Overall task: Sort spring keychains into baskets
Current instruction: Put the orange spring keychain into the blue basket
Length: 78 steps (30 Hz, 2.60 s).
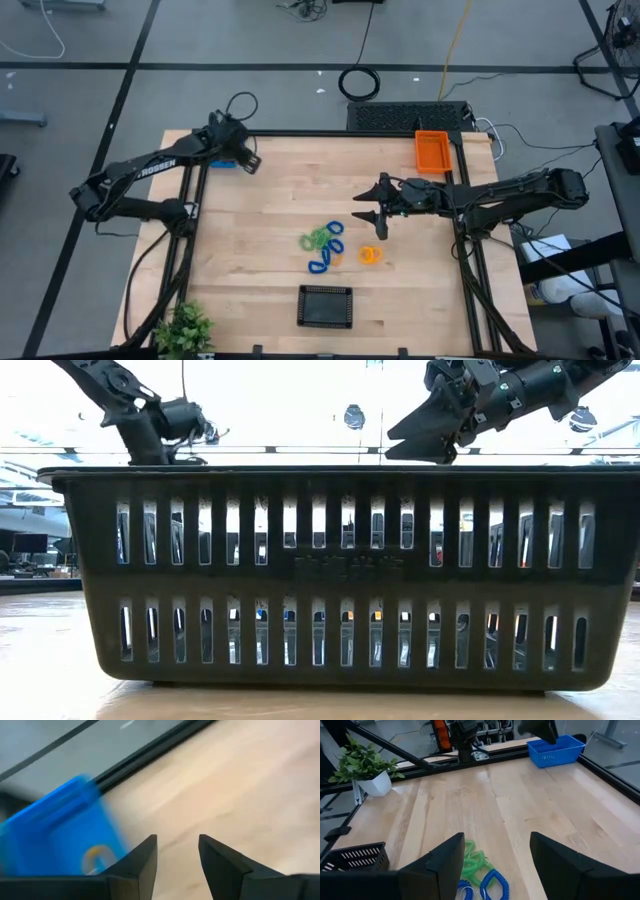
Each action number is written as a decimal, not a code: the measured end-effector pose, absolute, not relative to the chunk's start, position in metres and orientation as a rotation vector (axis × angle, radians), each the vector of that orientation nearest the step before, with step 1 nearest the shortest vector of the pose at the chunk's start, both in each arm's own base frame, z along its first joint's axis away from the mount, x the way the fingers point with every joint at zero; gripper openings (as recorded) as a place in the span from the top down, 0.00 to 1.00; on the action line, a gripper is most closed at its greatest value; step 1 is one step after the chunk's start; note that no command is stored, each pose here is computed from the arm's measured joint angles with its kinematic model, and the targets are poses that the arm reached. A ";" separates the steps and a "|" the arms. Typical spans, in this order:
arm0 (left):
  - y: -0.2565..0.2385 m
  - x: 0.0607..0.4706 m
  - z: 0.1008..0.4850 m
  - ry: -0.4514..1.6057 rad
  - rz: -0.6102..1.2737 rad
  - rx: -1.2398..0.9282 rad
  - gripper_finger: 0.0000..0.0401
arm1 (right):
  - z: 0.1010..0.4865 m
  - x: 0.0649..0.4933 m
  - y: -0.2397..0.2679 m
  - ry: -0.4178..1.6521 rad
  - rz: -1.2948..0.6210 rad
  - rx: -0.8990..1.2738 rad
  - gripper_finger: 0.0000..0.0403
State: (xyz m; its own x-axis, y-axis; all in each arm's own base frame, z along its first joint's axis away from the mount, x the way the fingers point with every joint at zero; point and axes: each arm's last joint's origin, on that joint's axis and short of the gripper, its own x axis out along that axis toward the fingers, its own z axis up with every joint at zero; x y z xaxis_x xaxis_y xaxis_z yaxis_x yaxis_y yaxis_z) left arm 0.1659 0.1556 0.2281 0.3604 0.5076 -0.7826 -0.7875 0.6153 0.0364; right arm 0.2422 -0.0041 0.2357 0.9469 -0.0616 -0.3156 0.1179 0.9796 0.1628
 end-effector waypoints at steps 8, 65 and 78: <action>0.111 0.196 0.271 0.459 -0.004 -0.269 0.63 | 0.237 0.243 0.009 0.307 0.049 0.173 0.47; -0.001 0.236 0.307 0.092 -0.477 0.129 0.68 | 0.124 0.269 0.106 1.133 0.163 -0.203 0.52; -0.001 0.236 0.307 0.091 -0.477 0.129 0.68 | 0.132 0.265 0.104 1.124 0.167 -0.198 0.69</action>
State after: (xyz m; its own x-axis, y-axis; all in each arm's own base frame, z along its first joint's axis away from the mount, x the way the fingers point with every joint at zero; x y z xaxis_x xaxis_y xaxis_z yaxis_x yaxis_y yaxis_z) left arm 0.2365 -0.0012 0.3073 0.8844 -0.4516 -0.1177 0.4631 0.8804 0.1024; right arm 0.2648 0.1038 0.1318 0.4229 0.0327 -0.9056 -0.2321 0.9699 -0.0733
